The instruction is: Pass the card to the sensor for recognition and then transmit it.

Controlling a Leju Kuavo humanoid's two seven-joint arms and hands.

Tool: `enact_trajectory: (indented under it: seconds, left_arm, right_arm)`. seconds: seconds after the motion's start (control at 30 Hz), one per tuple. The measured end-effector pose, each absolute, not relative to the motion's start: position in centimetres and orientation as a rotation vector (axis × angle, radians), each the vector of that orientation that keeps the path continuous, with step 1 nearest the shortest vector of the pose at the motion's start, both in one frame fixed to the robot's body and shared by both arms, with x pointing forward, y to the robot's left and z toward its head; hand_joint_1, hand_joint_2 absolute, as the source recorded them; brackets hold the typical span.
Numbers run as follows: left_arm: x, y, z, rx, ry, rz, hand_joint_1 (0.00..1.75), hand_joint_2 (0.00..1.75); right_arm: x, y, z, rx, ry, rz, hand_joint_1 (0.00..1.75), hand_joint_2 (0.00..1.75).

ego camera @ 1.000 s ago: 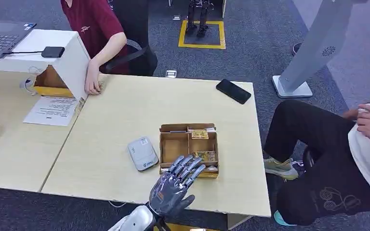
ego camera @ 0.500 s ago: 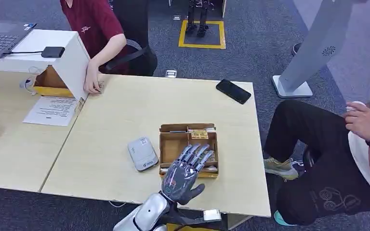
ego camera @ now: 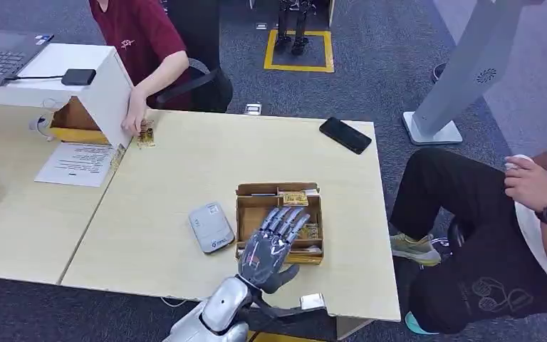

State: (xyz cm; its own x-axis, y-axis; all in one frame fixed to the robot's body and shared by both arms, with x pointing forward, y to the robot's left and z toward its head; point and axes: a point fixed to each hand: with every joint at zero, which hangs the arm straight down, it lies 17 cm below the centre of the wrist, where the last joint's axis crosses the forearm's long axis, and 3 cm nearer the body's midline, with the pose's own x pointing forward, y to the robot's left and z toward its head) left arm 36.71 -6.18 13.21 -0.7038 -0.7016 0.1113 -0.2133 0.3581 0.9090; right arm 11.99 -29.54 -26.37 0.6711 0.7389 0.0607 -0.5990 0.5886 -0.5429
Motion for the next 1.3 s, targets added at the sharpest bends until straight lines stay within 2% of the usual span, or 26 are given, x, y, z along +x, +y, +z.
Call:
enact_trajectory:
  seconds: [1.3]
  left_arm:
    - [36.6,-6.5,11.7,0.729,-2.114,-1.345,0.0,1.75]
  right_arm:
    - [12.1,-29.5,-26.4,-0.514,-0.299,0.794,0.0,0.0]
